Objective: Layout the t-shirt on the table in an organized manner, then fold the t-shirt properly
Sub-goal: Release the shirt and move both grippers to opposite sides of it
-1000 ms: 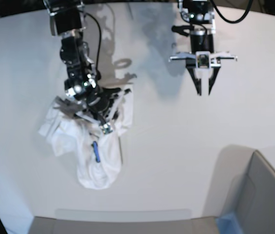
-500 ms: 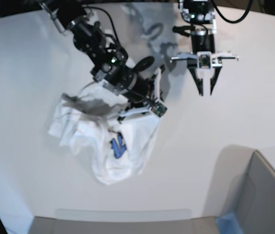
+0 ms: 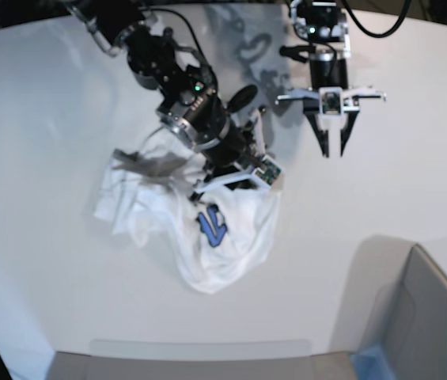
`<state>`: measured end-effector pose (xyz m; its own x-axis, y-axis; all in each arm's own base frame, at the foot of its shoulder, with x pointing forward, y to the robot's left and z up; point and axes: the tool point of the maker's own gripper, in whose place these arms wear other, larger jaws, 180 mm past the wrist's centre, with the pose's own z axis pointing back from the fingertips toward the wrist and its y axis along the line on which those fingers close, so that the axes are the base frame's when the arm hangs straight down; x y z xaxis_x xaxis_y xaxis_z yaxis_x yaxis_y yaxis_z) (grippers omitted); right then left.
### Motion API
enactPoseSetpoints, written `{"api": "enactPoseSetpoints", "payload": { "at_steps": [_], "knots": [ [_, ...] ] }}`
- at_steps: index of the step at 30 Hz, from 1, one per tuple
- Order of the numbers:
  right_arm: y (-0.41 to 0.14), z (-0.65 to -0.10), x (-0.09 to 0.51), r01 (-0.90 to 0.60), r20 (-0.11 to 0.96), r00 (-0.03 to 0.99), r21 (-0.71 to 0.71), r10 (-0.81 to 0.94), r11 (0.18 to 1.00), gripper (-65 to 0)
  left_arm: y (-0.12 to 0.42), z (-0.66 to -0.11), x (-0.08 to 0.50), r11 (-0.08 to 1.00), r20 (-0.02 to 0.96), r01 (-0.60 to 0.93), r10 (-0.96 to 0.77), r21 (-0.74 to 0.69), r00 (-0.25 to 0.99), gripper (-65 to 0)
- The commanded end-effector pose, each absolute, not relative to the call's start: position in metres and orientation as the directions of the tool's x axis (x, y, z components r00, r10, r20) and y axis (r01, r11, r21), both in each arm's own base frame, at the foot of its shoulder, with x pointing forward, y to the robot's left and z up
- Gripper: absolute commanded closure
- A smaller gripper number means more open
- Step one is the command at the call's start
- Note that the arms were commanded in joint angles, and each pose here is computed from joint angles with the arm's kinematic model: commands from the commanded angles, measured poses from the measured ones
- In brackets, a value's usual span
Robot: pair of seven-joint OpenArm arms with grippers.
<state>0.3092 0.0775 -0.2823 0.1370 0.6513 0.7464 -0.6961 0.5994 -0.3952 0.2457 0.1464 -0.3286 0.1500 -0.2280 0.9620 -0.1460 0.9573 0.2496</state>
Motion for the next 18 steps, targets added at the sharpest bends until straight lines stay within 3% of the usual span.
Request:
{"api": "enactPoseSetpoints", "payload": {
  "at_steps": [1,5,9,15,18],
  "knots": [
    [0.079,-0.262,0.313,-0.675,0.785,0.095,-0.401,0.612,0.619,-17.7,0.145,-0.317,0.249,0.958,0.969,-0.159,-0.222,0.238,0.108,-15.8],
    [0.056,-0.244,0.321,-0.621,0.804,0.094,-0.414,0.587,0.666,-24.3,0.145,-0.315,0.253,0.959,0.971,-0.164,-0.218,0.232,0.102,-15.8],
    [-0.01,-0.24,0.354,-0.463,0.824,0.217,-0.385,0.523,0.798,-24.3,0.14,-0.316,0.261,0.964,0.974,-0.167,-0.188,0.208,0.127,-16.3],
    [-0.091,-0.245,0.367,-0.282,0.839,0.348,-0.332,0.418,0.9,-24.2,0.077,-0.31,0.274,0.993,0.978,-0.034,-0.106,0.114,0.182,-31.7],
    [-0.115,-0.254,0.362,-0.229,0.832,0.396,-0.32,0.389,0.919,-24.2,0.05,-0.312,0.273,0.996,0.971,0.029,-0.084,0.08,0.225,-33.3]
  ]
}}
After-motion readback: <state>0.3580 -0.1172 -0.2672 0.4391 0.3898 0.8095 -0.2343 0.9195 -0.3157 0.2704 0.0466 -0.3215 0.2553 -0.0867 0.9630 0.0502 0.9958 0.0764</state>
